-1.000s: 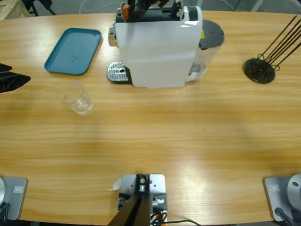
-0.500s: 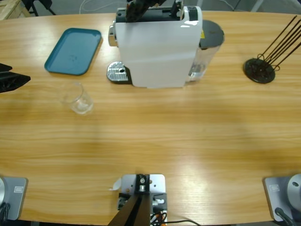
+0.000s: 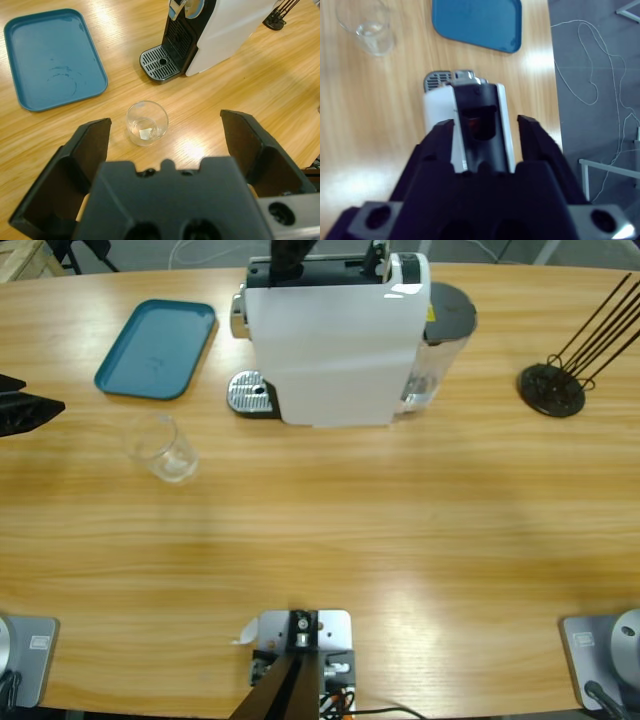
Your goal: Pour coffee
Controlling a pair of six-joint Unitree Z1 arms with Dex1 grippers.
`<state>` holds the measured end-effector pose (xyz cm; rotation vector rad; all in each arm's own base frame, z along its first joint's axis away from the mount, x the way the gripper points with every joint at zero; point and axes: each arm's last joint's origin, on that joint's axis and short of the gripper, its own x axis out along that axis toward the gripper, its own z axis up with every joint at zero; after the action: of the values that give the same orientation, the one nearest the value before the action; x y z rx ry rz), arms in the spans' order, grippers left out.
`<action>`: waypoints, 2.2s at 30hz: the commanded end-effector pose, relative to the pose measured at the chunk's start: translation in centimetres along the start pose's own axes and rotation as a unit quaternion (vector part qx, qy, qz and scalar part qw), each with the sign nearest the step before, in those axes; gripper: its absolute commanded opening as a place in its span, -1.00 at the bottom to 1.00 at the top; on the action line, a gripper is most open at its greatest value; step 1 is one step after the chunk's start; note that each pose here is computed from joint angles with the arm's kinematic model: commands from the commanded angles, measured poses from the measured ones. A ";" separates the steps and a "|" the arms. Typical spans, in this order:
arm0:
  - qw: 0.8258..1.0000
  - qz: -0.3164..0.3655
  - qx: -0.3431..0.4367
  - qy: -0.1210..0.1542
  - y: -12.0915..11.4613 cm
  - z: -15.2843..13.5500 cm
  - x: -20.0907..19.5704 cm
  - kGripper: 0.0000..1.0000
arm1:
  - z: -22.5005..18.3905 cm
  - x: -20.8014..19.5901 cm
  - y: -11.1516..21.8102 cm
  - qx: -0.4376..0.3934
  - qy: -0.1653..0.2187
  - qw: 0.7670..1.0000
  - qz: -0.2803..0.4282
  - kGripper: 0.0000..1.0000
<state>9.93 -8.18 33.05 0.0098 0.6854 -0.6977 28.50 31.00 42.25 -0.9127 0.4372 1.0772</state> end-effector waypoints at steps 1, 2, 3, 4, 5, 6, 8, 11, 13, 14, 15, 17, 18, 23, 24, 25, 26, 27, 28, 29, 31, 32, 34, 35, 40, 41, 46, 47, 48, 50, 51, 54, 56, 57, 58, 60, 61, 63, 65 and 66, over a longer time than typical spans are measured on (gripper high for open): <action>1.000 -0.002 0.007 0.005 0.1 -1.2 0.1 0.90 | 1.1 -12.4 2.5 0.040 -0.036 0.998 -0.028 -0.53; 1.000 -0.003 0.008 0.004 0.1 -1.2 0.1 0.90 | 0.9 -14.1 2.7 0.045 -0.046 0.997 -0.036 -0.96; 1.000 -0.004 0.008 0.004 0.1 -1.2 0.1 0.90 | 0.6 -15.7 2.9 0.049 -0.055 0.996 -0.046 -1.00; 1.000 -0.005 0.009 0.004 0.1 -1.2 0.2 0.90 | 0.4 -17.2 3.0 0.053 -0.065 0.995 -0.058 -1.00; 1.000 -0.005 0.009 0.004 0.0 -1.2 0.2 0.90 | 0.0 -18.6 3.2 0.064 -0.066 0.993 -0.078 -1.00; 1.000 -0.005 0.009 0.004 0.0 -1.2 0.2 0.90 | -0.5 -19.0 3.3 0.089 -0.059 0.990 -0.092 -1.00; 1.000 -0.006 0.009 0.005 0.0 -1.3 0.2 0.90 | -1.3 -18.9 3.7 0.121 -0.054 0.985 -0.108 -1.00; 1.000 -0.007 0.009 0.006 0.0 -1.3 0.3 0.90 | -2.2 -17.2 4.1 0.174 -0.104 0.969 -0.141 -1.00; 1.000 -0.007 0.009 0.007 0.0 -1.3 0.3 0.90 | -2.1 -15.3 4.0 0.207 -0.102 0.963 -0.136 -1.00; 1.000 -0.007 0.009 0.007 0.0 -1.3 0.3 0.90 | -2.1 -14.2 3.9 0.208 -0.090 0.964 -0.136 -1.00; 1.000 -0.007 0.008 0.007 0.0 -1.3 0.3 0.90 | -2.3 -13.2 3.8 0.211 -0.076 0.964 -0.144 -1.00; 1.000 -0.007 0.006 0.007 0.0 -1.4 0.3 0.90 | -2.6 -10.9 4.1 0.211 -0.058 0.960 -0.174 -1.00; 1.000 -0.007 0.005 0.007 0.0 -1.4 0.3 0.90 | -2.7 -9.8 4.5 0.203 -0.048 0.957 -0.202 -1.00; 1.000 -0.008 0.003 0.008 0.0 -1.4 0.3 0.90 | -3.1 -6.5 6.2 0.192 0.008 0.925 -0.328 -1.00; 1.000 -0.007 0.003 0.008 0.0 -1.4 0.3 0.90 | -3.0 -6.0 6.4 0.190 0.016 0.924 -0.333 -1.00; 1.000 -0.007 0.003 0.008 0.0 -1.4 0.3 0.90 | -2.9 -5.4 6.5 0.188 0.023 0.923 -0.336 -1.00; 1.000 -0.008 0.003 0.009 0.0 -1.4 0.3 0.90 | -3.0 -4.8 6.6 0.187 0.028 0.922 -0.337 -1.00; 1.000 -0.008 0.003 0.009 0.0 -1.4 0.4 0.90 | -2.9 -4.5 6.6 0.186 0.030 0.922 -0.337 -1.00; 1.000 -0.008 0.003 0.010 0.0 -1.4 0.4 0.90 | -2.9 -4.2 6.6 0.186 0.031 0.922 -0.337 -1.00; 1.000 -0.008 0.003 0.010 0.0 -1.4 0.5 0.90 | -2.8 -3.7 6.7 0.186 0.031 0.923 -0.335 -1.00; 1.000 -0.007 0.002 0.012 0.0 -1.3 0.6 0.90 | -2.7 -3.0 6.9 0.183 0.033 0.925 -0.331 -1.00; 1.000 -0.007 0.002 0.013 0.0 -1.3 0.7 0.90 | -2.6 -2.7 6.9 0.183 0.034 0.926 -0.330 -1.00; 1.000 -0.007 0.002 0.014 0.0 -1.3 0.7 0.90 | -2.4 -2.3 7.0 0.183 0.032 0.926 -0.329 -1.00; 1.000 -0.007 0.002 0.015 0.0 -1.3 0.8 0.90 | -2.2 -2.0 7.1 0.182 0.029 0.927 -0.327 -1.00; 1.000 -0.007 0.002 0.015 0.0 -1.3 0.8 0.90 | -1.4 -0.8 7.3 0.178 0.021 0.931 -0.318 -1.00; 1.000 -0.007 0.002 0.016 0.0 -1.3 0.8 0.90 | -1.2 -0.6 7.4 0.177 0.020 0.932 -0.315 -1.00; 1.000 -0.006 0.002 0.017 0.0 -1.3 0.9 0.90 | -0.2 0.6 8.6 0.169 0.013 0.939 -0.301 -1.00; 1.000 -0.006 0.002 0.018 0.0 -1.3 1.0 0.90 | 0.0 0.7 8.9 0.169 0.010 0.939 -0.298 -1.00; 1.000 -0.006 0.002 0.019 0.0 -1.3 1.0 0.90 | 0.3 0.8 9.3 0.169 0.008 0.940 -0.296 -1.00; 1.000 -0.006 0.002 0.020 0.0 -1.3 1.0 0.90 | 0.8 1.1 10.0 0.166 0.003 0.942 -0.292 -1.00; 1.000 -0.006 0.002 0.020 0.0 -1.3 1.1 0.90 | 1.1 1.4 10.4 0.166 0.001 0.943 -0.288 -1.00; 1.000 -0.005 0.001 0.022 0.1 -1.3 1.2 0.90 | 1.8 2.0 11.0 0.167 -0.005 0.945 -0.281 -1.00; 1.000 -0.005 0.001 0.023 0.1 -1.2 1.3 0.90 | 2.4 2.3 11.4 0.166 -0.008 0.946 -0.277 -1.00; 1.000 -0.005 0.001 0.023 0.1 -1.2 1.3 0.90 | 2.6 2.6 11.5 0.166 -0.009 0.947 -0.276 -1.00; 1.000 -0.005 0.001 0.024 0.1 -1.3 1.3 0.90 | 2.8 2.9 11.6 0.165 -0.009 0.947 -0.275 -1.00; 1.000 -0.005 0.001 0.024 0.1 -1.3 1.3 0.90 | 3.0 3.7 11.8 0.164 -0.007 0.948 -0.272 -1.00; 1.000 -0.005 0.001 0.024 0.1 -1.3 1.3 0.90 | 3.0 3.9 11.9 0.163 -0.006 0.949 -0.272 -1.00; 1.000 -0.005 0.001 0.023 0.1 -1.3 1.3 0.90 | 3.0 4.3 11.9 0.161 -0.003 0.949 -0.271 -1.00; 1.000 -0.005 0.001 0.023 0.1 -1.3 1.2 0.90 | 3.0 4.5 12.0 0.159 0.000 0.949 -0.272 -1.00; 1.000 -0.005 0.001 0.023 0.1 -1.3 1.2 0.90 | 3.0 4.5 12.0 0.158 0.001 0.949 -0.272 -1.00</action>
<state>9.86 -8.40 32.66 0.0146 0.6841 -0.7140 19.04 35.47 39.59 -0.6204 0.2675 0.4595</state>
